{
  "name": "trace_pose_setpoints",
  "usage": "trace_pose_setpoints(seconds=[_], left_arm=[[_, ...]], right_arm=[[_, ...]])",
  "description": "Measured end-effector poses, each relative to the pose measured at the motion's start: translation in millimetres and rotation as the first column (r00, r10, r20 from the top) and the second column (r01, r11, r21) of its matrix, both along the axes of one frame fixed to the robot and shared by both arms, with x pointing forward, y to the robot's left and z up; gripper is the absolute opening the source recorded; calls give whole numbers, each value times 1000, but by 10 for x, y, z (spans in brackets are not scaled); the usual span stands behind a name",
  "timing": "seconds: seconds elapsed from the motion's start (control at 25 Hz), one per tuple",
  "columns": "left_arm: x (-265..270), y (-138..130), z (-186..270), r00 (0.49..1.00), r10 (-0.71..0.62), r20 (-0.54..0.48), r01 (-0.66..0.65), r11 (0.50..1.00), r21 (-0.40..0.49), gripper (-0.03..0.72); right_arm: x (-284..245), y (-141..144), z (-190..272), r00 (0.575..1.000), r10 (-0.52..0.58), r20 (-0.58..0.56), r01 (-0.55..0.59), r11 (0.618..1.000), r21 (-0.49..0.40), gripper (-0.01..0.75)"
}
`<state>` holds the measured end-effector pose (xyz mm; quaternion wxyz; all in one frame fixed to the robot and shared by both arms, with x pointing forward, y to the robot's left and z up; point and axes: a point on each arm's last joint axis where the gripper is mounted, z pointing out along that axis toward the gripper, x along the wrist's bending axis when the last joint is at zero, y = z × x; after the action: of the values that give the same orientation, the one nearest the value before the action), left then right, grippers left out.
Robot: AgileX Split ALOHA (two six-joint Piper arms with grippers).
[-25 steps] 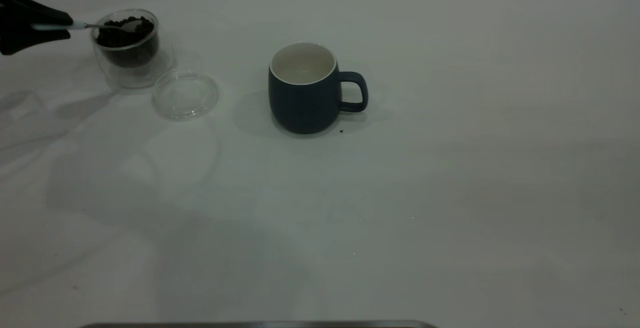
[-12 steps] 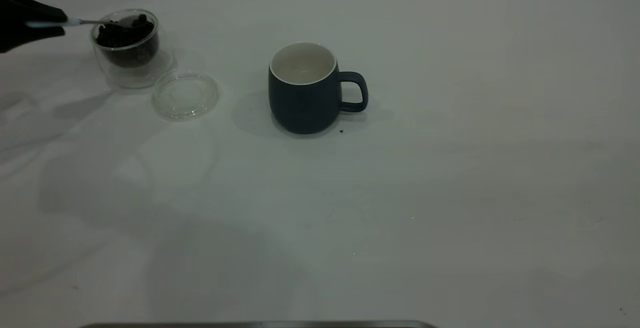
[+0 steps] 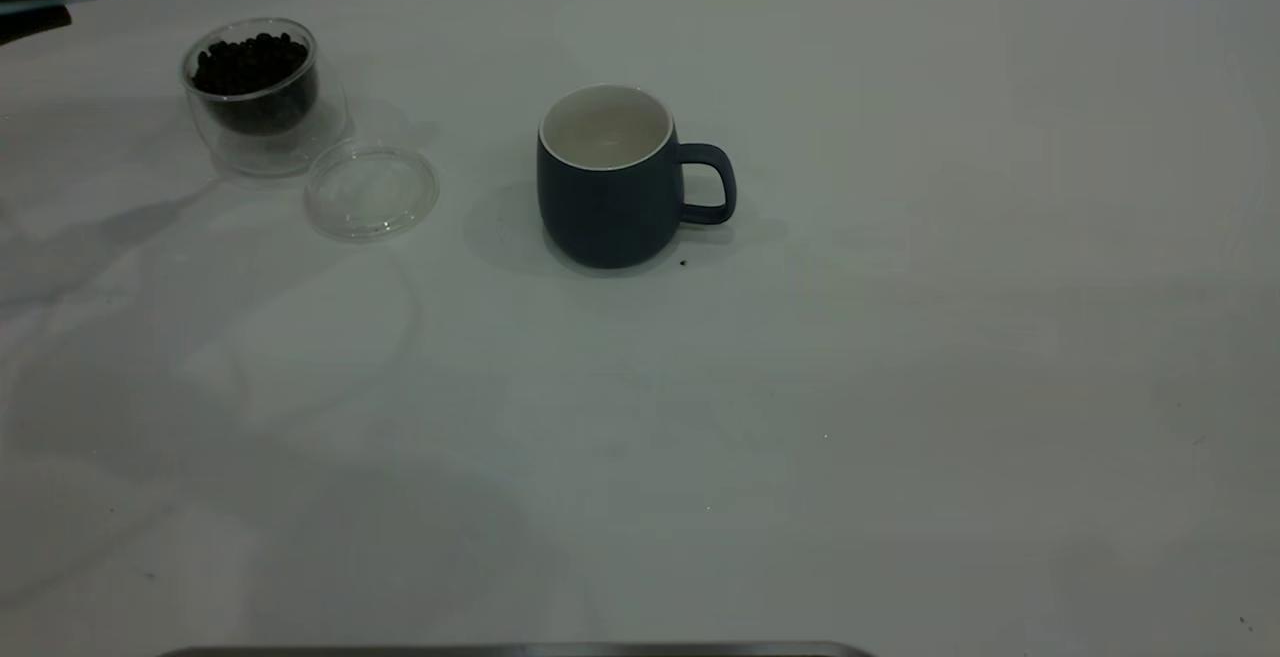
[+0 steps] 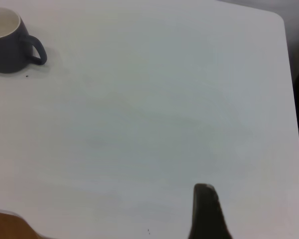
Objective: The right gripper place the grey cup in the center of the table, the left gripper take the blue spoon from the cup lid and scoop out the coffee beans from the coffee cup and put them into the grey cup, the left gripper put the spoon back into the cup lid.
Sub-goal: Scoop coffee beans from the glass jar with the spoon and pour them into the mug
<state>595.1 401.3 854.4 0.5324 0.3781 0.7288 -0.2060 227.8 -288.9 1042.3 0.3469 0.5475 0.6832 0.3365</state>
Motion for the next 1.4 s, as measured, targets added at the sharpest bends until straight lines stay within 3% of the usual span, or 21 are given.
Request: trace_pose_setpoints(seconds=[0.56,1.4], left_arm=[[-12,-176,73,995,-101,26,103,991,-88,122],[147,-1381,-18,945,-323,-43,323,946,-16,122]], right_arm=[[0,0,0,1000,0,0,0,1000,0,459],[0,0,0,1000,0,0,0,1000,0,459]])
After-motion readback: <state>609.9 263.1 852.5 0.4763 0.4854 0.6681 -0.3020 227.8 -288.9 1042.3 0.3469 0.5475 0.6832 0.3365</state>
